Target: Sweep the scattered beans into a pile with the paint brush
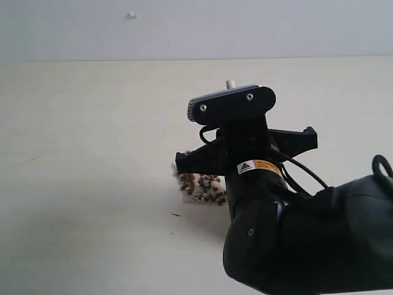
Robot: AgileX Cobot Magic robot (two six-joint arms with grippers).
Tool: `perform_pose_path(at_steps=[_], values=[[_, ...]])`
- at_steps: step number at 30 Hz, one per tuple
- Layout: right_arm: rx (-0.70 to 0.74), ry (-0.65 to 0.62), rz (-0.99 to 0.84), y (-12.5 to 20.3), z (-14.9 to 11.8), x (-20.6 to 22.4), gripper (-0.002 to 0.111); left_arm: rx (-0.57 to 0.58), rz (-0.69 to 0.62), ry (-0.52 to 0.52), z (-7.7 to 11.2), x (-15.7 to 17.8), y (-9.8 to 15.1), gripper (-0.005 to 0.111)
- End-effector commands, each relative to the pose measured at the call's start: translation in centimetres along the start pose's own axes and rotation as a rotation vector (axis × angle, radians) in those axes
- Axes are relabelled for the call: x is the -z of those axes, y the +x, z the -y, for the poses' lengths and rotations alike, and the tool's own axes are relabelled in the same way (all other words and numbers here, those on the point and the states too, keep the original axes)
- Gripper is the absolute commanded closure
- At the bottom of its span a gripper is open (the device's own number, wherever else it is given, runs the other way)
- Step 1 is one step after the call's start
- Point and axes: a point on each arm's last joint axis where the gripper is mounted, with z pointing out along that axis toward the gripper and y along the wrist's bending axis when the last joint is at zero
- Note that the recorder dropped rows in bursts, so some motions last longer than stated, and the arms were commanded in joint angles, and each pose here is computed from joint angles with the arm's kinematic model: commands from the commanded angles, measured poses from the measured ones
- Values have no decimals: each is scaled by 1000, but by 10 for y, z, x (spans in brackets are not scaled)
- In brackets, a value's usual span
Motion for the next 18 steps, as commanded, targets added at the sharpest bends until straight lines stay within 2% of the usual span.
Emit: perform_pose_path(at_steps=[1,6,11,14,18], values=[[-27,-1,10,10,-4,-4,108,2,4,-1,0,1,1,107],[-94,-80,74,8,-13,-6,108,2,4,-1,0,1,1,107],[-126,17,163,1,-3,-5,108,2,4,-1,0,1,1,107],[-125,9,171,-1,-3,-4,108,2,4,-1,0,1,1,107],[-133,4,203,-21,4,5,108,2,4,-1,0,1,1,107]])
